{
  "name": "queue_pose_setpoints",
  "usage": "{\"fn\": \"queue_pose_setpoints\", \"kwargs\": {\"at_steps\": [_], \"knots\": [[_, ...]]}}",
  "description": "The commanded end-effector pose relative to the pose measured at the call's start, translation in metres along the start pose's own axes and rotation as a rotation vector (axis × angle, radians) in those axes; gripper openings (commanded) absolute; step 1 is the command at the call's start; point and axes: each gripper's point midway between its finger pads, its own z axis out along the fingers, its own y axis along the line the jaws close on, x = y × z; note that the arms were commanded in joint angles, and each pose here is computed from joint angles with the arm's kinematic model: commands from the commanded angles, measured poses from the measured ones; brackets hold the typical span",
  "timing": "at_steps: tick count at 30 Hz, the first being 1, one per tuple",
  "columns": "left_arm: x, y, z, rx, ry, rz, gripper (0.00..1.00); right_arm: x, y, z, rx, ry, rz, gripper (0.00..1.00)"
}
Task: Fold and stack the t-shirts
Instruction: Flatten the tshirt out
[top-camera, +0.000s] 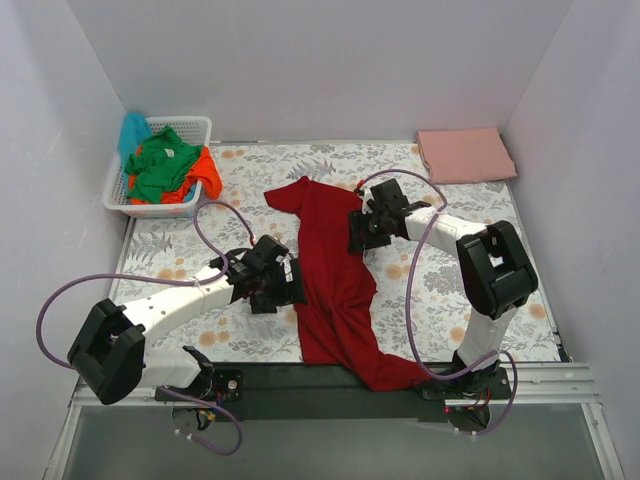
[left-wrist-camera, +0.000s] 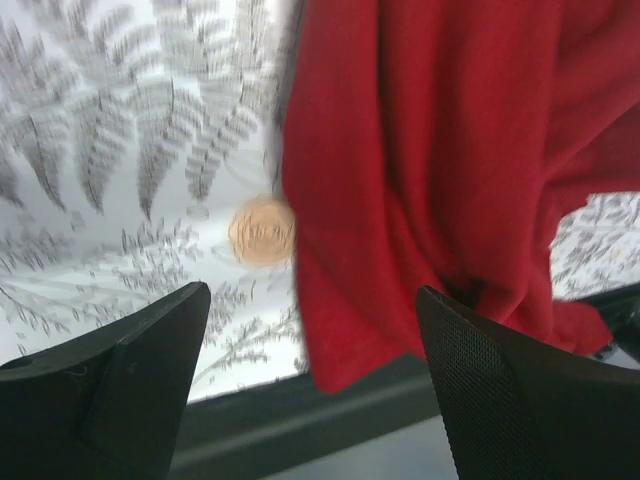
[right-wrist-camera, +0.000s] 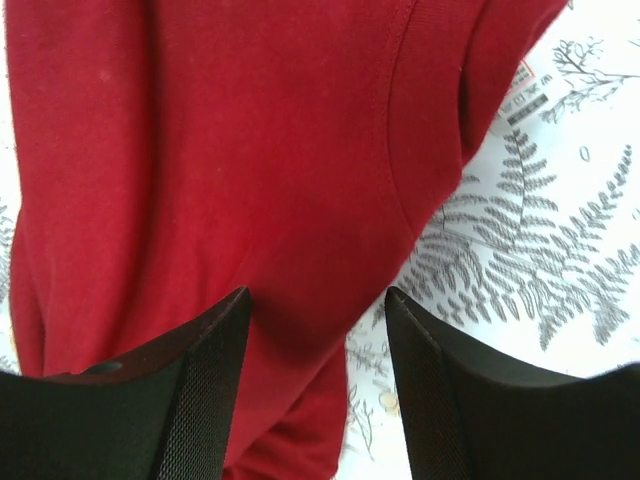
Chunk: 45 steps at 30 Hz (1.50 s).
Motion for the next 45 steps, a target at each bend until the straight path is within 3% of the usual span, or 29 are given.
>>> {"fn": "queue_pose_setpoints", "kwargs": {"at_steps": [1,3,8,9,17,19,21,22,24,26,27,31,34,39,42,45], "knots": [[0.028,-0.01,-0.013,0.066,0.098,-0.067,0.83,-0.031,0.008,0.003,-0.044,-0.078,0.005,0.61],[0.036,-0.008,-0.009,0.053,0.12,-0.06,0.83,-0.033,0.002,0.006,-0.035,-0.079,0.021,0.52],[0.047,-0.015,0.005,0.05,0.17,-0.042,0.77,-0.04,-0.027,0.002,0.016,-0.106,0.09,0.05],[0.048,-0.016,0.007,0.048,0.179,-0.04,0.76,-0.04,-0.031,0.0,0.02,-0.109,0.1,0.02],[0.062,-0.012,0.031,-0.033,0.232,-0.012,0.57,-0.039,-0.062,-0.016,0.082,-0.141,0.155,0.01],[0.063,-0.01,0.037,-0.059,0.239,-0.007,0.46,-0.039,-0.064,-0.021,0.086,-0.15,0.164,0.01],[0.059,-0.008,0.04,-0.079,0.223,-0.004,0.11,-0.036,-0.072,-0.027,0.107,-0.157,0.181,0.01],[0.057,-0.008,0.043,-0.087,0.215,0.006,0.0,-0.035,-0.08,-0.031,0.123,-0.166,0.195,0.01],[0.048,-0.001,0.043,-0.14,0.184,0.039,0.0,-0.029,-0.091,-0.04,0.154,-0.176,0.218,0.01],[0.008,0.035,0.039,-0.335,0.078,0.097,0.0,-0.021,-0.117,-0.057,0.215,-0.203,0.284,0.01],[0.008,0.035,0.039,-0.336,0.077,0.097,0.0,-0.017,-0.117,-0.059,0.223,-0.204,0.285,0.01],[-0.077,0.1,0.024,-0.554,-0.085,0.042,0.0,0.009,-0.152,-0.085,0.323,-0.228,0.405,0.01],[-0.143,0.119,0.019,-0.648,-0.185,0.026,0.0,0.025,-0.163,-0.094,0.375,-0.229,0.442,0.01],[-0.276,0.089,0.044,-0.665,-0.396,0.148,0.0,0.034,-0.166,-0.091,0.393,-0.207,0.47,0.01],[-0.335,0.057,0.059,-0.629,-0.465,0.176,0.0,0.027,-0.172,-0.092,0.416,-0.209,0.469,0.01],[-0.357,0.035,0.06,-0.57,-0.497,0.174,0.05,0.013,-0.184,-0.099,0.479,-0.231,0.455,0.01]]}}
